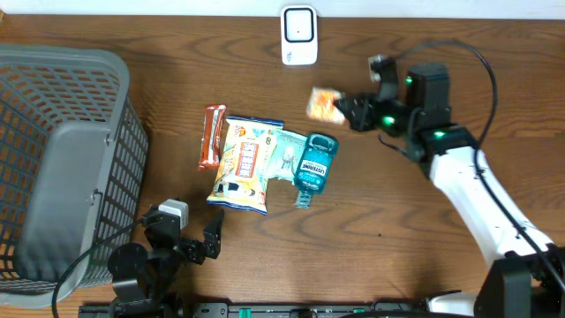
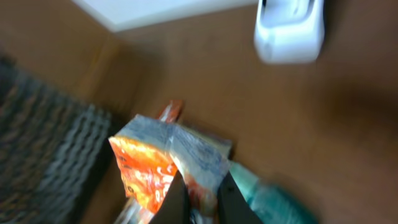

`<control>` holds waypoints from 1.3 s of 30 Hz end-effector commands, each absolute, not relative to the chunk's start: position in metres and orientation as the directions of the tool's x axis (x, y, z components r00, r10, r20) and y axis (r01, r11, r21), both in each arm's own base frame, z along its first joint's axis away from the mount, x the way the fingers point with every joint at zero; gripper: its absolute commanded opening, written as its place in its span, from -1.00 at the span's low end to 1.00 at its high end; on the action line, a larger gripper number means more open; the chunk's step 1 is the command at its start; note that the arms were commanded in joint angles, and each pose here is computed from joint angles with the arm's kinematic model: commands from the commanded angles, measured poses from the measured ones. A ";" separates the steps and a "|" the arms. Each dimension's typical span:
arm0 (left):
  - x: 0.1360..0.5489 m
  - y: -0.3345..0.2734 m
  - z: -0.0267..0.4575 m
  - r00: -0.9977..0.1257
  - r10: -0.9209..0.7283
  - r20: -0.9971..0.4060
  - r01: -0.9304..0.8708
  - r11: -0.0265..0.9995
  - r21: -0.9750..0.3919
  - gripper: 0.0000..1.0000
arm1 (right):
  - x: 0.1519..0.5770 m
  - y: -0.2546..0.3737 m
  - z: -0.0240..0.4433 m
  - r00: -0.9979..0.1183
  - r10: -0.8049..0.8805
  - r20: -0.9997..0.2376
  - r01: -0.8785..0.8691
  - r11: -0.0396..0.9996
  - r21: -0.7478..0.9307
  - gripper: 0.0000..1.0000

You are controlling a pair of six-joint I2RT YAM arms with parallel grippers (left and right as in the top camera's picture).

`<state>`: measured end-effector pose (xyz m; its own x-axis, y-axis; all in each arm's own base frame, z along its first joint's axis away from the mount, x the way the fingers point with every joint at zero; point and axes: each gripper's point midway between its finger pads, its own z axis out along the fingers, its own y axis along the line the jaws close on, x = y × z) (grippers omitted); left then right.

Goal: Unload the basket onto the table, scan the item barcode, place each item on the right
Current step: 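Carry the orange Kleenex pack to the white scanner and hold it over it, then move the orange Kleenex pack away to the right with the right gripper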

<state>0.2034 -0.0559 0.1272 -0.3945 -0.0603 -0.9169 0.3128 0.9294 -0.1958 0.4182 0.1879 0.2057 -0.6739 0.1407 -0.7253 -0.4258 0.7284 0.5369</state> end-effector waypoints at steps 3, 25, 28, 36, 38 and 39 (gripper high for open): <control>0.204 -0.055 0.128 -0.388 -0.052 -0.920 0.313 0.932 -0.185 0.96 | 0.479 0.191 0.209 -0.375 0.047 -0.926 -0.428 0.877 0.218 -0.98; 0.204 -0.055 0.128 -0.388 -0.052 -0.920 0.313 0.932 -0.185 0.96 | 0.666 0.242 0.178 -0.027 0.028 -0.999 -0.419 0.907 0.037 -0.98; 0.204 -0.055 0.128 -0.388 -0.052 -0.920 0.313 0.932 -0.185 0.96 | 0.672 0.244 0.179 -0.038 0.026 -0.999 -0.419 0.907 0.039 -0.98; 0.204 -0.055 0.128 -0.388 -0.052 -0.920 0.313 0.932 -0.185 0.96 | 0.673 0.231 0.187 -0.098 0.062 -0.993 -0.390 0.916 0.096 -0.99; 0.204 -0.055 0.128 -0.388 -0.052 -0.920 0.313 0.932 -0.185 0.96 | 0.673 0.214 0.192 -0.153 0.061 -0.986 -0.361 0.926 0.113 -0.98; 0.204 -0.055 0.128 -0.388 -0.052 -0.920 0.313 0.932 -0.185 0.96 | 0.673 0.201 0.195 -0.184 0.057 -0.981 -0.338 0.934 0.117 -0.98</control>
